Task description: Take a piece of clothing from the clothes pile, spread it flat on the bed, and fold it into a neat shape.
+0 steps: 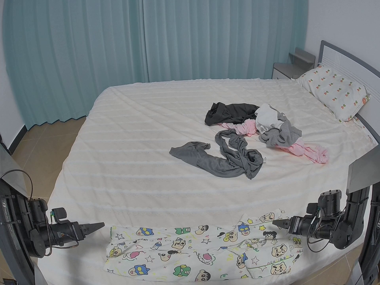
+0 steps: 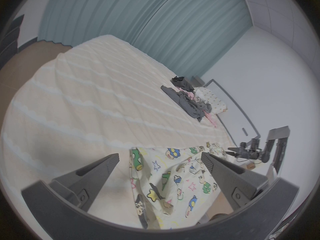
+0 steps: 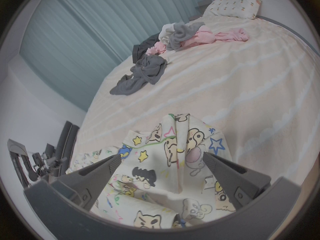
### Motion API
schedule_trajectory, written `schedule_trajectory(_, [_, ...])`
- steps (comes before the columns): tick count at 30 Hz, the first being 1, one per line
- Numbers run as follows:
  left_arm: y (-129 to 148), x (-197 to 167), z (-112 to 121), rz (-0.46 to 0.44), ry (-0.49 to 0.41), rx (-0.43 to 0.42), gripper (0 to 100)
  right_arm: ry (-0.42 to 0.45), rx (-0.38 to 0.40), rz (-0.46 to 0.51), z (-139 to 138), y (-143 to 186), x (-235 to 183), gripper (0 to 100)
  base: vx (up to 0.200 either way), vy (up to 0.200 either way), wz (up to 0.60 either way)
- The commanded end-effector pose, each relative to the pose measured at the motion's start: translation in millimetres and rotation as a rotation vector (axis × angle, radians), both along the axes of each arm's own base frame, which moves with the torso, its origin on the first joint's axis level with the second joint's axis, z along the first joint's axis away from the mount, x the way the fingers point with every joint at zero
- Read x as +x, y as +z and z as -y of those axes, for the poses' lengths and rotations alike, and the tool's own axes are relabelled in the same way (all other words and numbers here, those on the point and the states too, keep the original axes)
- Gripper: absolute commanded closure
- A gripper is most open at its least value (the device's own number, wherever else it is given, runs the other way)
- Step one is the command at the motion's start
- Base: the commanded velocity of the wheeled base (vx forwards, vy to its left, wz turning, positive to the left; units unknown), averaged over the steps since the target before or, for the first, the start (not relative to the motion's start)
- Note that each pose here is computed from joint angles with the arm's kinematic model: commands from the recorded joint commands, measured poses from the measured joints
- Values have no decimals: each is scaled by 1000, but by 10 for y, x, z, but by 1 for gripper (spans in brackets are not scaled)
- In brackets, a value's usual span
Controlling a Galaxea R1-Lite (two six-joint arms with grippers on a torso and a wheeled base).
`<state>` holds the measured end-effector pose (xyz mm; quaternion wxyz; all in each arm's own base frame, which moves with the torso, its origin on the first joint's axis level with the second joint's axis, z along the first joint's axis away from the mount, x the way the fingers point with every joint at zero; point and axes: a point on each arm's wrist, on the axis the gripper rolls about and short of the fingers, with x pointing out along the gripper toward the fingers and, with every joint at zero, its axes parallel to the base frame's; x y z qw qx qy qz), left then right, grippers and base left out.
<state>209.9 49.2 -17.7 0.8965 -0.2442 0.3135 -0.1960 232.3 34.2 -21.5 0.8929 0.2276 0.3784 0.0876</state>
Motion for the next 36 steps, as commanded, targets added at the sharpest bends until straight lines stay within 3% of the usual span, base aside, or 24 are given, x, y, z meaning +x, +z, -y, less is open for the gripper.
schedule_trajectory(1, [192, 61, 120, 84, 4, 68, 0, -43, 55, -23, 9, 45, -198, 0, 0, 0, 0])
schedule_trajectory(4, [249, 62, 133, 105, 3, 67, 0, -87, 93, -32, -25, 41, -190, 0, 0, 0, 0])
schedule_trajectory(6, [289, 67, 169, 113, 0, 59, 0, -161, 140, -50, -65, 58, -194, 0, 0, 0, 0])
schedule_trajectory(15, [140, 133, 357, 56, -37, 93, 0, -58, 153, -76, -305, -6, -208, 0, 0, 0, 0])
schedule_trajectory(20, [-17, 219, 426, 18, -37, 124, 0, -76, 149, -120, -287, -60, -256, 0, 0, 0, 0])
schedule_trajectory(36, [-3, 174, 469, -21, -19, 89, 0, -102, 169, -109, -289, -15, -252, 0, -13, 0, 0])
